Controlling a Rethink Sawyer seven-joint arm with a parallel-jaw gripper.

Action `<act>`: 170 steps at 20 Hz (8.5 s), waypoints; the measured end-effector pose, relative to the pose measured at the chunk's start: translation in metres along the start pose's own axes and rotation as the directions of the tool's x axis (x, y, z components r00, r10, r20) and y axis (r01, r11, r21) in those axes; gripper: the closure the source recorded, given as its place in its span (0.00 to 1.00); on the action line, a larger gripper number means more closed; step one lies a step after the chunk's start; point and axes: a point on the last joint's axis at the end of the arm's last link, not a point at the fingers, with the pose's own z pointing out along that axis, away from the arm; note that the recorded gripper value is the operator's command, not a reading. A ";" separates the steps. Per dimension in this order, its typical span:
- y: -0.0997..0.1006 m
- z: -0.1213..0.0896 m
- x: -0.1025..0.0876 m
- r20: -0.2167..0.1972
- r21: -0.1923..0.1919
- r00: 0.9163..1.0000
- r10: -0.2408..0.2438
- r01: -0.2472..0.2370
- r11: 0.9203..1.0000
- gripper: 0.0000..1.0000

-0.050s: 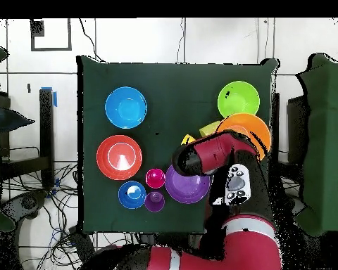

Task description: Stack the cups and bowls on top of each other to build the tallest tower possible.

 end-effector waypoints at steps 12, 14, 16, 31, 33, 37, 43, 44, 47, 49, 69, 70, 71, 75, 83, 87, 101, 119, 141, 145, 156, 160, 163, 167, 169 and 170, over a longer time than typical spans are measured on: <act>0.004 -0.022 -0.012 -0.024 -0.031 0.998 0.057 -0.057 0.998 1.00; 0.006 -0.027 -0.015 -0.032 -0.036 0.998 0.061 -0.062 0.997 1.00; 0.010 -0.031 -0.016 -0.041 -0.042 0.997 0.064 -0.066 0.997 1.00; 0.037 -0.053 -0.030 -0.044 -0.083 0.997 0.069 -0.073 0.994 1.00; 0.041 -0.055 -0.032 -0.042 -0.085 0.997 0.066 -0.069 0.994 1.00; 0.049 -0.059 -0.037 -0.043 -0.092 0.997 0.061 -0.064 0.994 1.00; 0.059 -0.066 -0.045 -0.053 -0.103 0.997 0.060 -0.065 0.993 1.00; 0.060 -0.067 -0.046 -0.056 -0.105 0.997 0.061 -0.066 0.992 1.00; 0.062 -0.070 -0.048 -0.070 -0.109 0.996 0.063 -0.070 0.992 1.00; 0.062 -0.073 -0.051 -0.082 -0.112 0.994 0.067 -0.076 0.991 1.00; 0.060 -0.086 -0.097 -0.100 -0.133 0.990 0.098 -0.111 0.985 1.00; 0.061 -0.087 -0.100 -0.100 -0.135 0.990 0.099 -0.112 0.984 1.00; 0.061 -0.088 -0.102 -0.099 -0.138 0.990 0.101 -0.114 0.984 1.00; 0.065 -0.091 -0.112 -0.098 -0.153 0.989 0.107 -0.121 0.981 1.00; 0.068 -0.103 -0.136 -0.126 -0.158 0.987 0.101 -0.120 0.980 1.00; 0.074 -0.112 -0.153 -0.137 -0.162 0.986 0.093 -0.115 0.980 1.00; 0.095 -0.117 -0.199 -0.102 -0.177 0.991 0.082 -0.099 0.979 1.00; 0.130 -0.071 -0.160 0.019 -0.065 0.998 -0.053 0.055 0.996 1.00; 0.172 0.000 -0.051 0.359 0.281 0.847 -0.393 0.303 0.910 1.00; 0.161 0.006 -0.041 0.353 0.278 0.851 -0.389 0.301 0.912 1.00; 0.137 0.020 -0.010 0.303 0.256 0.889 -0.342 0.270 0.928 1.00; 0.133 0.021 -0.007 0.305 0.244 0.896 -0.322 0.253 0.936 1.00; 0.127 0.023 -0.006 0.313 0.227 0.905 -0.290 0.225 0.948 1.00; 0.117 0.027 -0.003 0.319 0.203 0.915 -0.245 0.187 0.961 1.00; 0.112 0.029 0.000 0.325 0.181 0.921 -0.214 0.161 0.970 1.00; 0.111 0.029 0.001 0.327 0.176 0.922 -0.207 0.155 0.972 1.00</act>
